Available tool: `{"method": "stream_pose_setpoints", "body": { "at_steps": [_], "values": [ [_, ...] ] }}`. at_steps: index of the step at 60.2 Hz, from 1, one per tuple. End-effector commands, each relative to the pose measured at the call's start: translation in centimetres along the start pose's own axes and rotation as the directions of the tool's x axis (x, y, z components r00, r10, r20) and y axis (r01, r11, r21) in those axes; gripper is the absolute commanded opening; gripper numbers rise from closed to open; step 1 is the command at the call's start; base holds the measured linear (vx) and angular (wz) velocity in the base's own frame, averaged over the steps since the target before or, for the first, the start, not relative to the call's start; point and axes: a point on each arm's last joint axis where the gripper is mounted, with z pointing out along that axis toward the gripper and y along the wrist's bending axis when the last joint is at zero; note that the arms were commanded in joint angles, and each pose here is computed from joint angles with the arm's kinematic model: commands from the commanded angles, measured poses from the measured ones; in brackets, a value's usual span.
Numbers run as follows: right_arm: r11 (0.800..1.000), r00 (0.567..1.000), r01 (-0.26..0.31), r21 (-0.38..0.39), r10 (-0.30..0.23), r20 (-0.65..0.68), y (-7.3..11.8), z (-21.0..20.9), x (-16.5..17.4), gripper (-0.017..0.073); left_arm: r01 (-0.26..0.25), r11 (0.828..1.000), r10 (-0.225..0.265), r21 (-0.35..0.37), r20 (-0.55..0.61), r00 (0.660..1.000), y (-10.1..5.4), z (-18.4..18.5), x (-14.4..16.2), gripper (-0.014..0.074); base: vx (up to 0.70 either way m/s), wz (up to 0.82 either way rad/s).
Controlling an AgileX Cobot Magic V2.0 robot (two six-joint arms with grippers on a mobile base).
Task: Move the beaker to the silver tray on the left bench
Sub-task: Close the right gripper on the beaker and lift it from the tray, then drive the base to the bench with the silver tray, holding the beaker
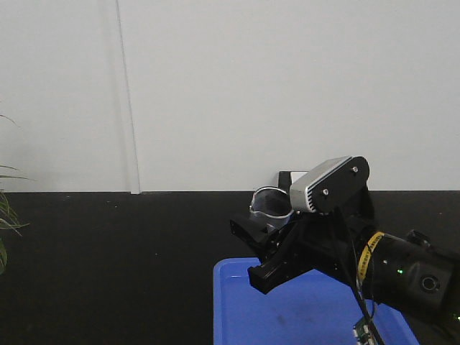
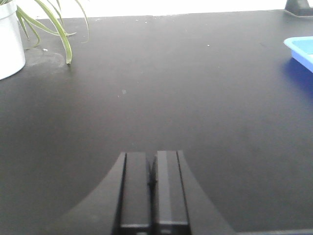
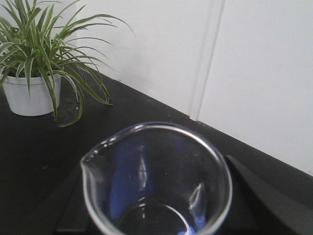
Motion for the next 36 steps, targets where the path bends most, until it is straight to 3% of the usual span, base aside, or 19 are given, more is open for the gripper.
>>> {"method": "stream_pose_setpoints", "body": {
  "at_steps": [1, 36],
  "values": [
    [1.0, 0.995, -0.001, -0.024, 0.004, 0.101, 0.26, -0.76, -2.26, -0.001, 0.006, 1.0, -0.007, 0.006, 0.066, 0.998, -0.02, 0.15, -0.11, 0.0001, -0.08, -0.05],
    [1.0, 0.995, -0.001, -0.024, 0.004, 0.101, 0.26, -0.76, -2.26, -0.001, 0.006, 1.0, -0.007, 0.006, 0.066, 0.998, -0.02, 0.15, -0.11, 0.0001, -0.2, -0.04]
  ]
}}
